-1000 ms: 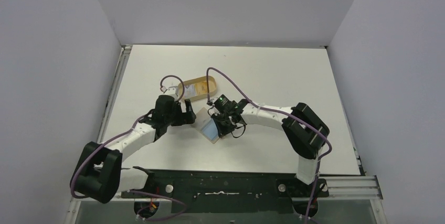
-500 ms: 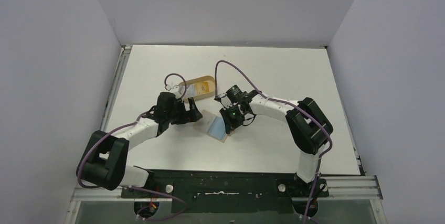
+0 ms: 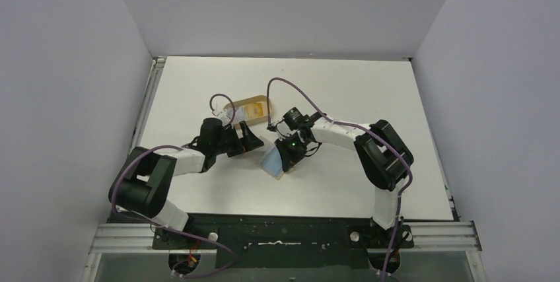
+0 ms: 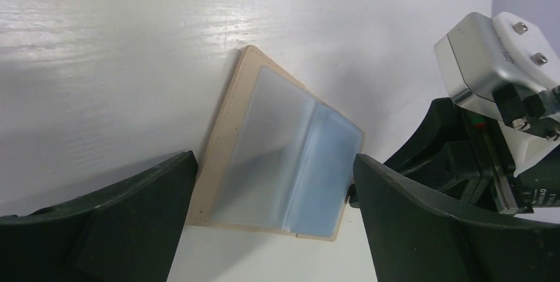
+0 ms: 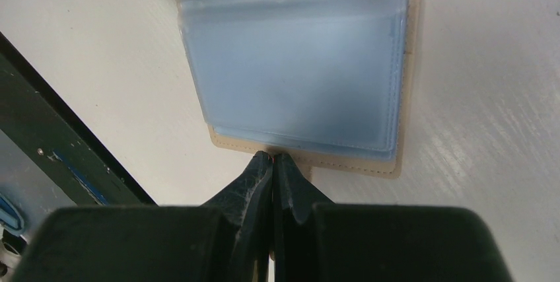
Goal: Take the credit cards out of the card holder
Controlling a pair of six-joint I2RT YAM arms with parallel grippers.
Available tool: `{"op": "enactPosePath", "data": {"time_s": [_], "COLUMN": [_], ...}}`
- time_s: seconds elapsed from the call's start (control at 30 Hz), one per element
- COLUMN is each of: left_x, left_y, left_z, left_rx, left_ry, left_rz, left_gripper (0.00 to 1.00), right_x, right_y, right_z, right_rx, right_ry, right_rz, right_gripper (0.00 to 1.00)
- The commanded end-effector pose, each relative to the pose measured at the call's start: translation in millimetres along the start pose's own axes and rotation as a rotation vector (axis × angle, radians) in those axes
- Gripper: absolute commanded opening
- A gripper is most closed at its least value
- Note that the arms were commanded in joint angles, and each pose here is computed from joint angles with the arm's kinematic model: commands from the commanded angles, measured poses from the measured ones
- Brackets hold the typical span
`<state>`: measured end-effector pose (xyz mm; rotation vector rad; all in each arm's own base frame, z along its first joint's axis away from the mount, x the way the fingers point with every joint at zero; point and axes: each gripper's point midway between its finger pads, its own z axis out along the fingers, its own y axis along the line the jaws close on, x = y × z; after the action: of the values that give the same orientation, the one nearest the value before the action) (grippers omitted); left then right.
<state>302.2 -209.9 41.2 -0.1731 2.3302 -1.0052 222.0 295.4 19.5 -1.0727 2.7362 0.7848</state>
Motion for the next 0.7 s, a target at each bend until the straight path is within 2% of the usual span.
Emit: {"op": "enactPosePath", "data": {"time_s": [0.0,0.17,0.33,0.67], "left_x": [24,25,26,22], "left_y": [-1,-16,-32,-51], "left_z": [-2,-12,-16,-19], "left_rx": [0.042,0.119,0.218,0.363], "left_ry": [0.063,0.043,0.038,0.004], "left_rz": [-0.071,-0.119,-0.198,-0.287], "left_gripper": [0.88,0.83,0.61,0.37], "right_x": [-11,-12,-12,-12], "right_y": [1,-1,-3,-5], "right_z": [-2,-3,-3,-4], "right_rx": [-0.016,-0.013,-0.006,0.007], "right_ry": [-0.032,-0.036,-0.038,-0.043], "right_rz": [-0.030,-0.025,-0.022,-0.018], "right_gripper": [0.00,0.00,0.00,0.00]}}
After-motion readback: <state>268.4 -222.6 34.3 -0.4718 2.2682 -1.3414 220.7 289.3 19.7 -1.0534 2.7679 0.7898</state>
